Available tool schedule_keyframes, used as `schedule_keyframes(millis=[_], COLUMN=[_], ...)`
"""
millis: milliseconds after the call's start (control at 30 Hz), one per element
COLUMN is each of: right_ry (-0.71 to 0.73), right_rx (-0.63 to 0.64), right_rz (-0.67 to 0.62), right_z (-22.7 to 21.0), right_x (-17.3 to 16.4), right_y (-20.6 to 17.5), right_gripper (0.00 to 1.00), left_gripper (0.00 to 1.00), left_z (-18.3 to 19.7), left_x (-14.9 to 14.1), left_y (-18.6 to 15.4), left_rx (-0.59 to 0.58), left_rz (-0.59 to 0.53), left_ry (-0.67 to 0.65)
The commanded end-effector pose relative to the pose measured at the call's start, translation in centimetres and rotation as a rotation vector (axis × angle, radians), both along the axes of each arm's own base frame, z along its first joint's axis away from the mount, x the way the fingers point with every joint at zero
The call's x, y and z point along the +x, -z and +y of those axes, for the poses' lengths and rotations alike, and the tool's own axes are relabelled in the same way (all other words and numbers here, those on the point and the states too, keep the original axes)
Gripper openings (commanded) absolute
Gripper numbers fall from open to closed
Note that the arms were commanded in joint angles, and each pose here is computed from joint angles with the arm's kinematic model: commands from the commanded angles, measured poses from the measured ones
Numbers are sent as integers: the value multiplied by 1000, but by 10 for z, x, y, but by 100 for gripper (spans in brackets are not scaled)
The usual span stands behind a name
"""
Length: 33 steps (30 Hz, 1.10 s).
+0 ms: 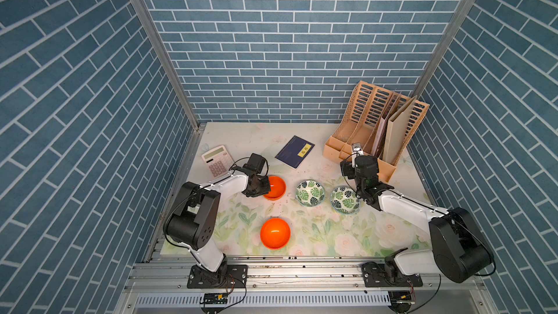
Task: Stack the bowls
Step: Place the bowl at the center of the board, then pick up the bowl from the center of the board.
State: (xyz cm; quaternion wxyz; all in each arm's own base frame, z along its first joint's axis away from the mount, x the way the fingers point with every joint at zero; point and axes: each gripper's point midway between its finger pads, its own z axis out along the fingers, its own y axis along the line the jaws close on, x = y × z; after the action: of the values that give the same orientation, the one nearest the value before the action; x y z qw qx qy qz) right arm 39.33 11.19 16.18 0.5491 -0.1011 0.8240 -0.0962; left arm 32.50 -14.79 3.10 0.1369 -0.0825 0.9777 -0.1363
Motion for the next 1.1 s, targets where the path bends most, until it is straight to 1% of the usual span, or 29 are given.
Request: schedule_keyframes(millis=[0,100,167,267,333,400,500,600,633,767,833,967,1067], right_ry=[22,20,17,17,17,19,22,27,29,23,17,7,7], right_rx=[12,13,15,13,14,16,6,-14,-22,-15,6,40,47], right_rz=[-25,-27,-26,-24,-23,-20,-20,-22,-21,-15,-9,-9,-4], right_z=[0,1,1,1,1,1,0,-1,0,3,6,8,9], right_x=[3,4,4,4,4,4,4,7,9,13,13,11,10], right_y=[-13,-14,-14,-14,-13,-12,-12,-13,-15,-16,-15,-13,-12], right_gripper=[100,100,100,100,100,100,100,100,100,100,100,100,100], left_gripper=[35,49,63,72,76,76,75,73,72,71,71,71,70], left_z=[3,4,4,8,9,11,9,-3,-6,4,14,14,12], left_x=[-7,-5,-1,6,8,6,-10,-44,-62,-104,-115,-127,-138], left_y=[0,-8,-19,-40,-54,-67,-75,-62,-52,-42,-44,-58,-51], left_rx=[-1,-1,-4,8,12,13,25,48,80,152,180,167,158], left_rz=[4,-16,-51,-113,-143,-167,-173,-132,-110,-74,-76,-83,-42], left_ry=[12,7,4,-8,-7,-7,13,70,95,122,108,112,134])
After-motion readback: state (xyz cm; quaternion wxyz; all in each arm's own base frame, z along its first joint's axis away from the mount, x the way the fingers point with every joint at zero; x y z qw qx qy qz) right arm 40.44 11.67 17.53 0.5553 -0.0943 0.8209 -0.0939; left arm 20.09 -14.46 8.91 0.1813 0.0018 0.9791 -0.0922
